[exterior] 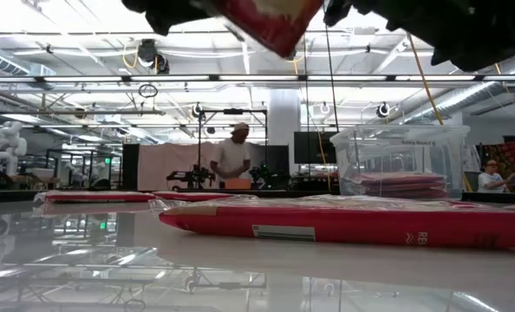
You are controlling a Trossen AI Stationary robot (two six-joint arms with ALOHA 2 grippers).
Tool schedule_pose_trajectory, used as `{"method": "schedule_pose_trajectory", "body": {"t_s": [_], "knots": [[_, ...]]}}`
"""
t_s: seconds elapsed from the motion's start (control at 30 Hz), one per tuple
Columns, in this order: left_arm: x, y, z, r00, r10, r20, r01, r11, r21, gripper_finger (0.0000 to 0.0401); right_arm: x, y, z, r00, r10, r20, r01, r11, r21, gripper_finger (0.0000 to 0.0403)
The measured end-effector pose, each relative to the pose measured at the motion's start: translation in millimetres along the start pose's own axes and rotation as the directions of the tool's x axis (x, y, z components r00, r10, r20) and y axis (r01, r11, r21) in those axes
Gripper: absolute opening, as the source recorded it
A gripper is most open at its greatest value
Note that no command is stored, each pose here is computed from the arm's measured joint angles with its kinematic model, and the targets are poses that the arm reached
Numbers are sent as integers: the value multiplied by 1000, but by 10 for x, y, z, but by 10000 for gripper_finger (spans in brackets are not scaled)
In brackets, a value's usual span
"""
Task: Sort popcorn bags into baskets
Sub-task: Put the red popcorn bag into the transparent bin
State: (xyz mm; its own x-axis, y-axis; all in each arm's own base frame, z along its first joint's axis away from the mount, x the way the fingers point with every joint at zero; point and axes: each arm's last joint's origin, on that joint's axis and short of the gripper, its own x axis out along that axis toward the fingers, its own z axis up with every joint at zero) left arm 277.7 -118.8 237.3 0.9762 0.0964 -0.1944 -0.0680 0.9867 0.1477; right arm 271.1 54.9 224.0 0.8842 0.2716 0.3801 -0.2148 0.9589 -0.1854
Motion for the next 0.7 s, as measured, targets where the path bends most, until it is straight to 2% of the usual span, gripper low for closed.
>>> {"method": "schedule_pose_trajectory", "body": {"t_s": [0.17, 0.37, 0.5, 0.7], "knots": [[-49, -7, -122, 999, -6, 42, 6, 1000, -15, 151, 13, 113, -45, 999, -33, 26, 33, 999, -32, 11], [-139, -19, -229, 990, -38, 136, 46, 997, -54, 70, 25, 186, -109, 999, -30, 28, 31, 999, -39, 11], [-173, 2, -280, 983, -51, 176, 59, 997, -43, 17, 30, 182, -150, 998, -67, 11, 67, 997, -37, 11], [-145, 46, -338, 990, -38, 133, 42, 999, -26, 30, 29, 182, -181, 996, -81, -22, 81, 996, -39, 13]]}}
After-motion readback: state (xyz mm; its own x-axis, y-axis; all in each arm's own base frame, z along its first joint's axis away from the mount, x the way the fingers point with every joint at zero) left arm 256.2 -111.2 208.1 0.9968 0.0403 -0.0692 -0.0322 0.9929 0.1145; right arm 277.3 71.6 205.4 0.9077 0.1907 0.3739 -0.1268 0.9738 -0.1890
